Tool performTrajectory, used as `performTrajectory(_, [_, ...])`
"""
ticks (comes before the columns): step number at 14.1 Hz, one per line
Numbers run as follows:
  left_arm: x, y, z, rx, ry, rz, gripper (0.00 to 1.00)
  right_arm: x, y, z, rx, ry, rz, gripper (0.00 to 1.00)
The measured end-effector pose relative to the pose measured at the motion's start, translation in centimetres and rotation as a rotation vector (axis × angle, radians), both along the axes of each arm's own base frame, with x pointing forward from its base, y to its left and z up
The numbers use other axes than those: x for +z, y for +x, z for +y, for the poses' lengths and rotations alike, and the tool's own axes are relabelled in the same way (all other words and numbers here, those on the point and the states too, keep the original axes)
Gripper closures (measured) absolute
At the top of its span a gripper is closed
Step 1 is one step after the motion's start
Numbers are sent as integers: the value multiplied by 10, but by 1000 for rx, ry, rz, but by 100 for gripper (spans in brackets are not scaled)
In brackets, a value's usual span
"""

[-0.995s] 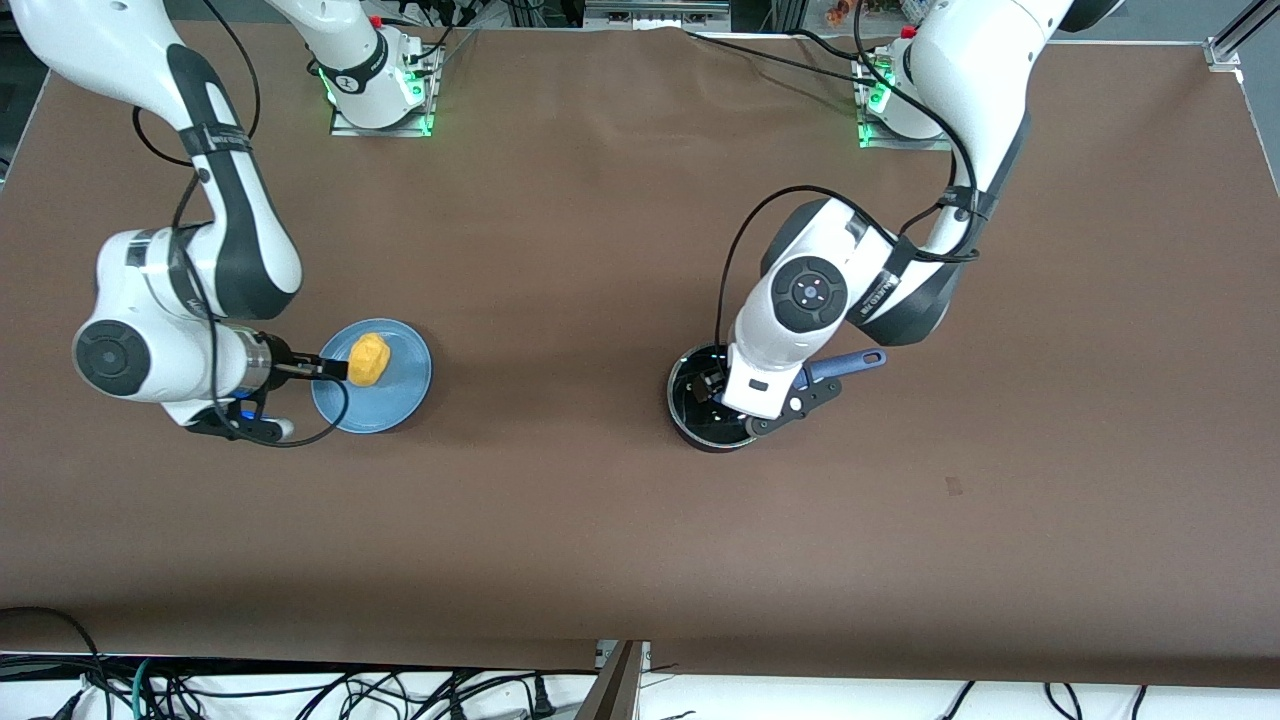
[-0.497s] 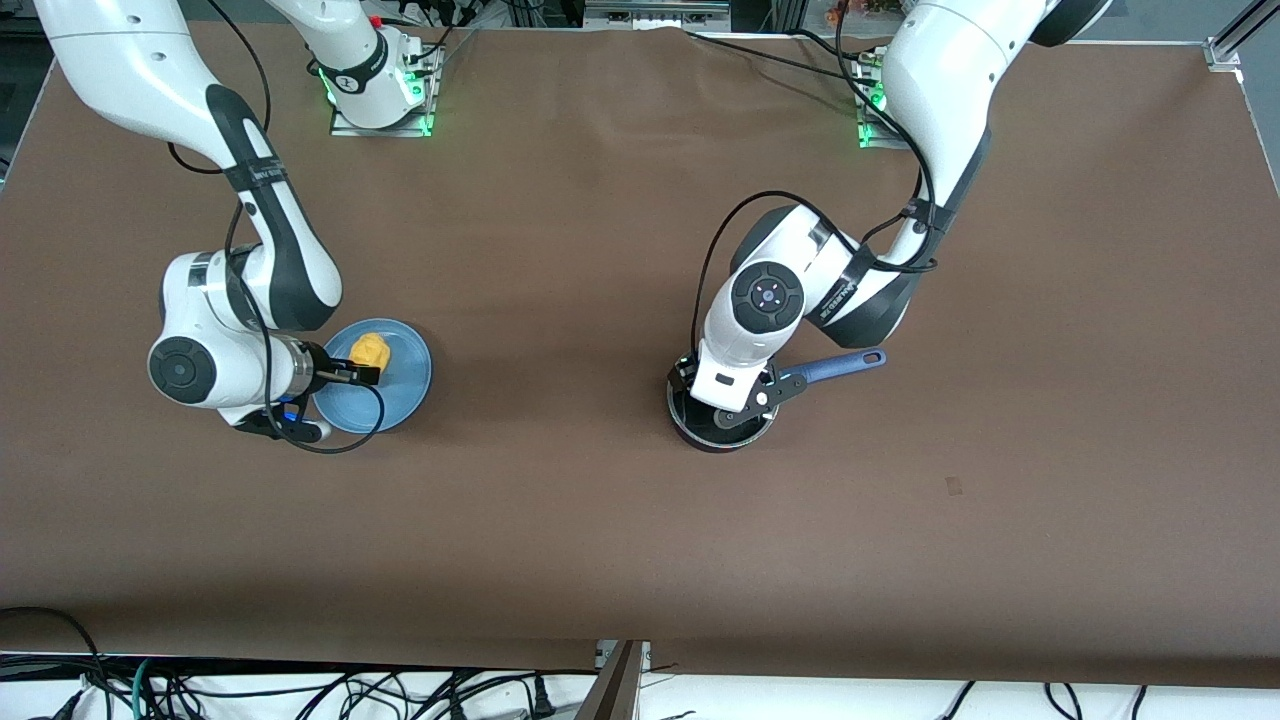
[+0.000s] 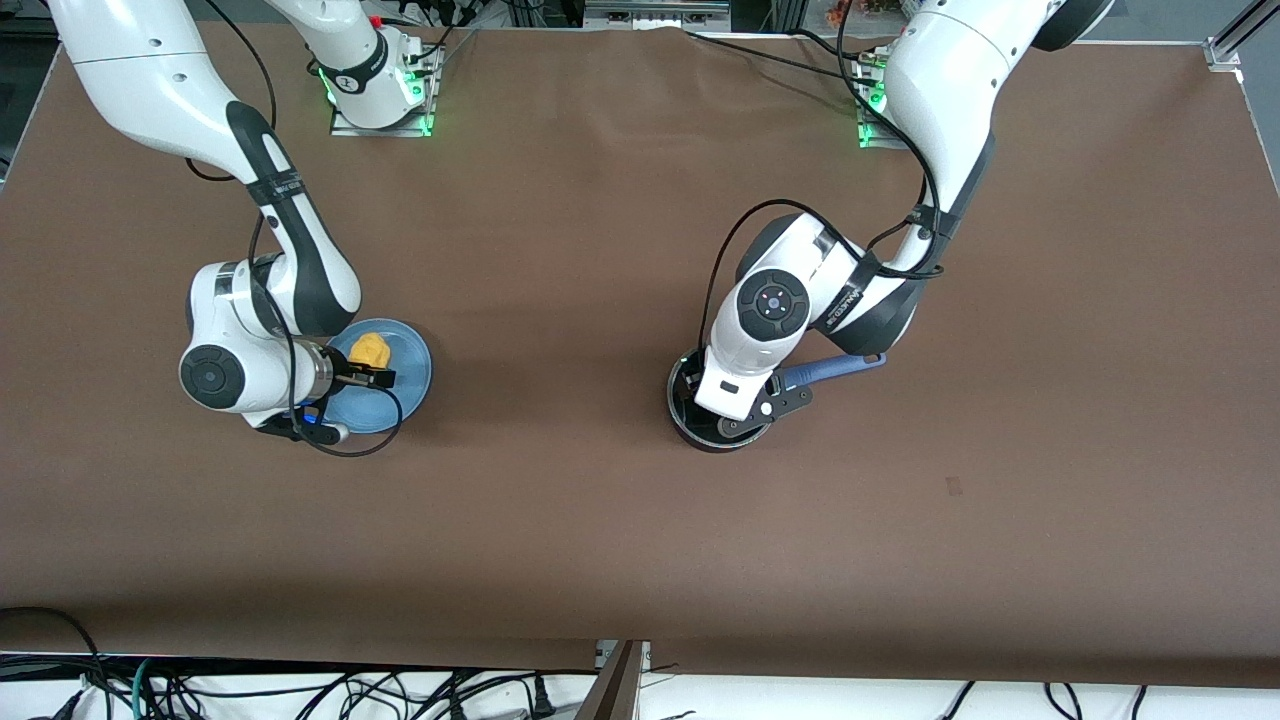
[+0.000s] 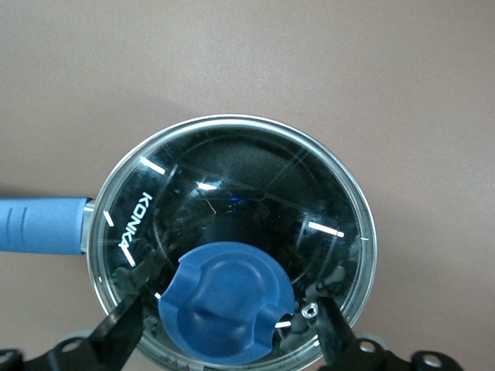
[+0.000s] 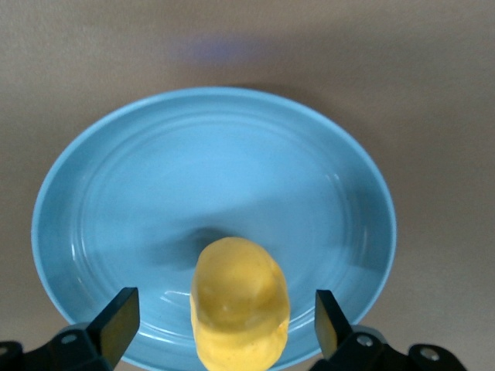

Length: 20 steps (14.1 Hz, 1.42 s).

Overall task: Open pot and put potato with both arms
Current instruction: 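Grasp the lid knob with the left gripper while the right gripper grasps the potato, then lift the lid aside with the left gripper while the right gripper carries the potato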

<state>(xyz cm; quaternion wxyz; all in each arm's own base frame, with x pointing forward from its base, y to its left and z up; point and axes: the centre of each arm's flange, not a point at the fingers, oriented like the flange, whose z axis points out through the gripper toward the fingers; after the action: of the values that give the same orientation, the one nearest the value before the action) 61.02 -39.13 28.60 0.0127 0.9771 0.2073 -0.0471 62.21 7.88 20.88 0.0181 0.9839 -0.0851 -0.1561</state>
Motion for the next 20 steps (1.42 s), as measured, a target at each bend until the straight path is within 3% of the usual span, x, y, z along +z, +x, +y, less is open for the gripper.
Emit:
performTrajectory(1, [0, -1, -1, -4, 3, -2, 4, -2, -2, 1, 1, -1, 6, 0])
performTrajectory(2, [0, -1, -1, -6, 4, -3, 11, -4, -4, 1, 1, -2, 11, 0])
performTrajectory(4, [-1, -1, -2, -8, 5, -1, 34, -8, -7, 0, 2, -3, 19, 1])
performTrajectory(5, [-1, -2, -3, -10, 5, 0, 37, -8, -8, 0, 2, -3, 22, 4])
performTrajectory(6, [0, -2, -3, -11, 6, 0, 40, -9, -8, 0, 2, -3, 23, 13])
performTrajectory(9, [0, -2, -2, -10, 6, 1, 40, -8, -8, 0, 2, -3, 22, 46])
performTrajectory(14, [18, -2, 2, -9, 22, 12, 40, -7, -7, 0, 2, -2, 16, 47])
performTrajectory(17, [71, -3, 18, -28, 50, 29, 40, 11, 3, 1, 3, 3, -26, 47])
performTrajectory(20, [126, 3, 62, -65, 25, 53, 40, 57, 19, 16, 23, 19, -68, 47])
